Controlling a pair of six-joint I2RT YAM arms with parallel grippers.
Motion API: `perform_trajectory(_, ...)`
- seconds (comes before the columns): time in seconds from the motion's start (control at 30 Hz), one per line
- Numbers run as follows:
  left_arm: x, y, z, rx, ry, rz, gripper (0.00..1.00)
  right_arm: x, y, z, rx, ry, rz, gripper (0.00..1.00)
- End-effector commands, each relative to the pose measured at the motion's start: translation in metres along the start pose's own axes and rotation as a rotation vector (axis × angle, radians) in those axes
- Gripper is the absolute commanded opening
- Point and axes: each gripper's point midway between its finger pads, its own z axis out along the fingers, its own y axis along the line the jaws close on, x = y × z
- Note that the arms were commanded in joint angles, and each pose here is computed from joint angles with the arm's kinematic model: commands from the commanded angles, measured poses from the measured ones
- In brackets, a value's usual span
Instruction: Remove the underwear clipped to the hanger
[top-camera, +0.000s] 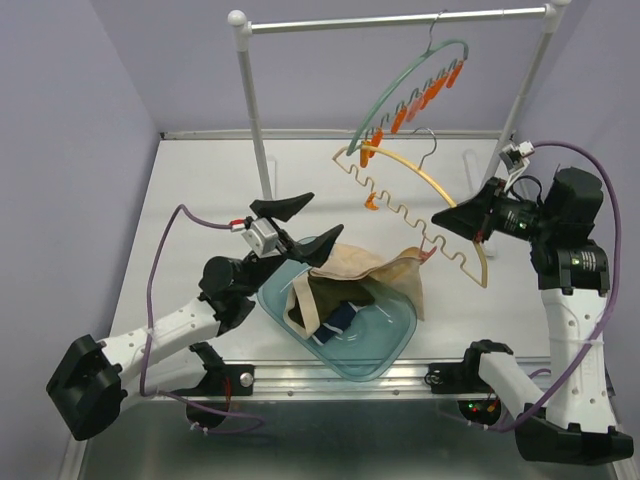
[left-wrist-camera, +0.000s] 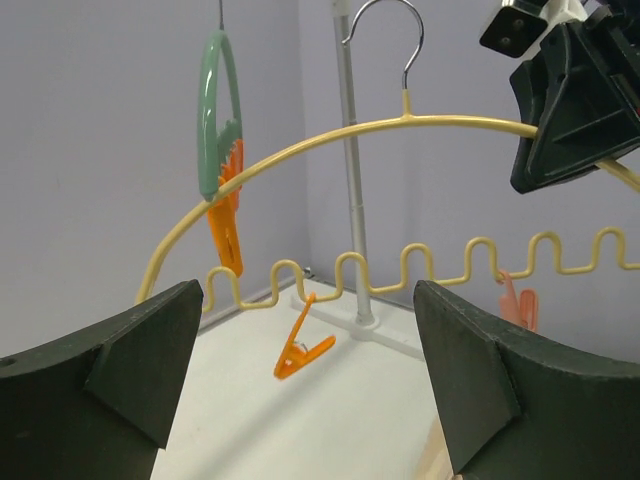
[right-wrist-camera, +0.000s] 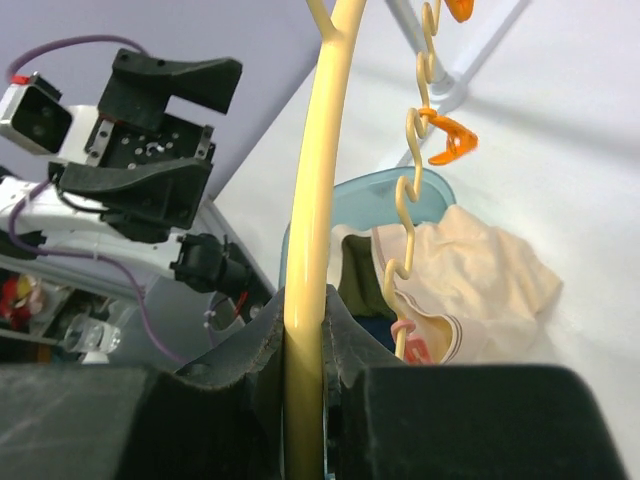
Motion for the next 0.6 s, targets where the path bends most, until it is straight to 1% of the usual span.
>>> perform_trajectory(0.0, -0.005, 0.001, 0.0, -0.03, 0.044, -0.084, 0.99, -0.042, 0.006, -0.008, 0.094, -0.124, -0.214, 0.01)
perform_trajectory(0.03, 0.001, -0.001, -0.001, -0.028, 0.075, -0.111, 0.99, -0.044, 0.003, -0.008, 0.114, -0.135, -0.226, 0.01)
perform_trajectory(0.1, 0.003, -0.007, 0.002, -0.017, 0.092, -0.167, 0.99, -0.053, -0.003, -0.012, 0.173, -0.165, -0.267, 0.01)
perform_trajectory(0.2, 0.009, -0.024, 0.008, 0.009, 0.119, -0.2, 0.99, -0.061, -0.008, -0.015, 0.227, -0.193, -0.298, 0.01)
perform_trajectory(0.33, 0.018, -0.047, 0.019, 0.039, 0.154, -0.204, 0.99, -0.063, -0.008, -0.018, 0.249, -0.209, -0.313, 0.01)
perform_trajectory(0.37, 0.013, -0.057, 0.025, 0.058, 0.147, -0.204, 0.99, -0.063, -0.006, -0.02, 0.252, -0.214, -0.315, 0.01)
perform_trajectory(0.4, 0.022, -0.061, 0.027, 0.065, 0.173, -0.199, 0.99, -0.062, -0.005, -0.02, 0.25, -0.215, -0.315, 0.01)
perform_trajectory(0.57, 0.02, -0.085, 0.045, 0.11, 0.174, -0.183, 0.99, -0.056, 0.003, -0.021, 0.22, -0.209, -0.306, 0.01)
